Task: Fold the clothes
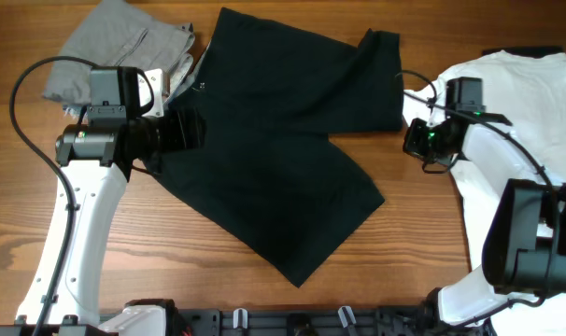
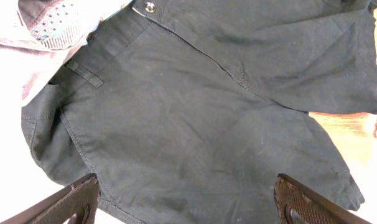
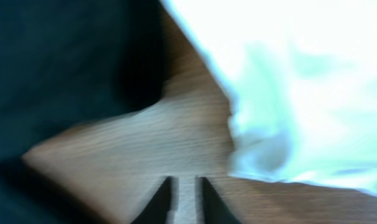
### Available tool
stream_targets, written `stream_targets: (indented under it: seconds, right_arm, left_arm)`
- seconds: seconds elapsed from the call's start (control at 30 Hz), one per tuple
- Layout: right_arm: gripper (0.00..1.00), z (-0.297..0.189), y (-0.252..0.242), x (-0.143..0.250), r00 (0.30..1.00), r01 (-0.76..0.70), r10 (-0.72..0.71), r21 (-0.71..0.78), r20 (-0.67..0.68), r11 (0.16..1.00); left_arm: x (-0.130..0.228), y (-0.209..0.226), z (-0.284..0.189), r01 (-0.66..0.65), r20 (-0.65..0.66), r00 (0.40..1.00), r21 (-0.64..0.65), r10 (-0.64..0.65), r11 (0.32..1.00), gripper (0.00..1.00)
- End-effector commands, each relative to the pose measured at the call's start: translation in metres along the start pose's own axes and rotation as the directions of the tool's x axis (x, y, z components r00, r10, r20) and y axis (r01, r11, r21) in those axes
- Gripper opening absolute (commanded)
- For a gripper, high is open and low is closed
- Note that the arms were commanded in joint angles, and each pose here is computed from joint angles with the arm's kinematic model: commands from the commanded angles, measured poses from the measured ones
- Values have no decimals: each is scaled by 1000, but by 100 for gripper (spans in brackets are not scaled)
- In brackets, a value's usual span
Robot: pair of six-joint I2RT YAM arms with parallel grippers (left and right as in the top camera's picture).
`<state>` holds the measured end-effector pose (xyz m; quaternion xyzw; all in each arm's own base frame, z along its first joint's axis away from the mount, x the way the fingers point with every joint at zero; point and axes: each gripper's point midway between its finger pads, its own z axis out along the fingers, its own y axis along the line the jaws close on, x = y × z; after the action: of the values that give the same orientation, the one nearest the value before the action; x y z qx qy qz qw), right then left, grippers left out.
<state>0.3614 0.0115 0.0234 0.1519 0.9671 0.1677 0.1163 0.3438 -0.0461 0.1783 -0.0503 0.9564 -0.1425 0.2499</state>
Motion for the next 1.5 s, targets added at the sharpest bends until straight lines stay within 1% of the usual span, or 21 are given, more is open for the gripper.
stream_targets:
  seconds: [0.0, 0.1, 0.17, 0.2, 0.23, 0.27, 0.33, 0.43, 0.5, 0.6, 0.63, 0.67, 0.7, 0.77, 0.97, 1.03, 1.1, 1.13, 1.2, 1.37, 1.47]
  right_arm:
    - [57, -5, 54, 41, 976, 121, -171, -307, -138, 944]
    - [65, 7, 50, 79, 944, 156, -216, -240, -249, 958]
    - [64, 17, 54, 97, 930, 177, -239, -230, -279, 957]
    - [60, 22, 57, 104, 930, 167, -229, -224, -288, 960]
    - [47, 27, 57, 110, 931, 160, -218, -209, -294, 965]
    - [38, 32, 55, 113, 933, 156, -205, -183, -295, 971]
    - [4, 38, 42, 111, 945, 146, -166, -89, -282, 985]
    - [4, 36, -6, 75, 988, 54, -25, 194, -150, 980]
    - [4, 27, -33, 41, 999, -35, 41, 300, -14, 953]
    - [4, 12, -55, -18, 978, -130, 83, 248, 189, 960]
    - [5, 9, -59, -26, 971, -149, 97, 238, 217, 960]
    - [19, 6, -58, -32, 968, -153, 104, 212, 228, 965]
    - [53, 4, -52, -37, 972, -119, 81, 166, 219, 979]
    - [63, -1, -30, -36, 985, -39, 30, 50, 168, 998]
    - [67, -42, 7, -15, 994, -23, 32, -86, 105, 996]
    - [67, -58, 16, -9, 994, -21, 33, -113, 105, 993]
    - [68, -72, 23, -2, 994, -31, 44, -132, 102, 991]
    - [69, -79, 24, 4, 994, -46, 59, -132, 96, 990]
    - [70, -84, 24, 15, 995, -68, 77, -125, 65, 990]
    - [70, -79, 16, 53, 971, -228, 221, -76, -92, 971]
    - [70, -76, 12, 65, 965, -239, 231, -56, -127, 969]
  left_arm:
    - [-2, 4, 1, -2, -3, 1000, -13, 2, 1000, 89]
    - [-3, 3, 1, -5, 4, 1000, -12, 5, 1000, 90]
    - [-6, 3, 1, -7, 15, 1000, -10, 7, 1000, 90]
    - [-7, 3, 1, -8, 19, 1000, -9, 8, 1000, 91]
    - [-7, 3, 1, -8, 19, 1000, -9, 8, 1000, 91]
    - [-7, 3, 1, -8, 19, 1000, -9, 8, 1000, 91]
    - [-7, 3, 1, -8, 18, 1000, -9, 8, 1000, 91]
    - [-7, 3, 1, -8, 19, 1000, -9, 8, 1000, 92]
    - [-7, 3, 1, -8, 19, 1000, -9, 8, 1000, 92]
    - [-7, 3, 1, -8, 17, 1000, -9, 8, 1000, 93]
    - [-7, 3, 1, -7, 16, 1000, -10, 8, 1000, 93]
    - [-6, 3, 1, -7, 14, 1000, -10, 7, 1000, 93]
    - [-5, 3, 1, -6, 9, 1000, -11, 6, 1000, 92]
    - [1, 5, 2, 0, -13, 1000, -17, 0, 1000, 92]
    - [44, 30, 29, 26, -156, 987, -108, -42, 994, 91]
    - [63, 37, 43, 38, -217, 974, -122, -64, 992, 86]
    - [76, 43, 58, 44, -253, 964, -126, -75, 991, 78]
    - [84, 47, 68, 46, -273, 959, -130, -80, 990, 73]
    - [94, 52, 83, 49, -302, 949, -138, -89, 989, 70]
    - [116, 62, 105, 59, -395, 911, -162, -120, 985, 72]
    - [132, 68, 116, 65, -457, 878, -179, -142, 982, 61]
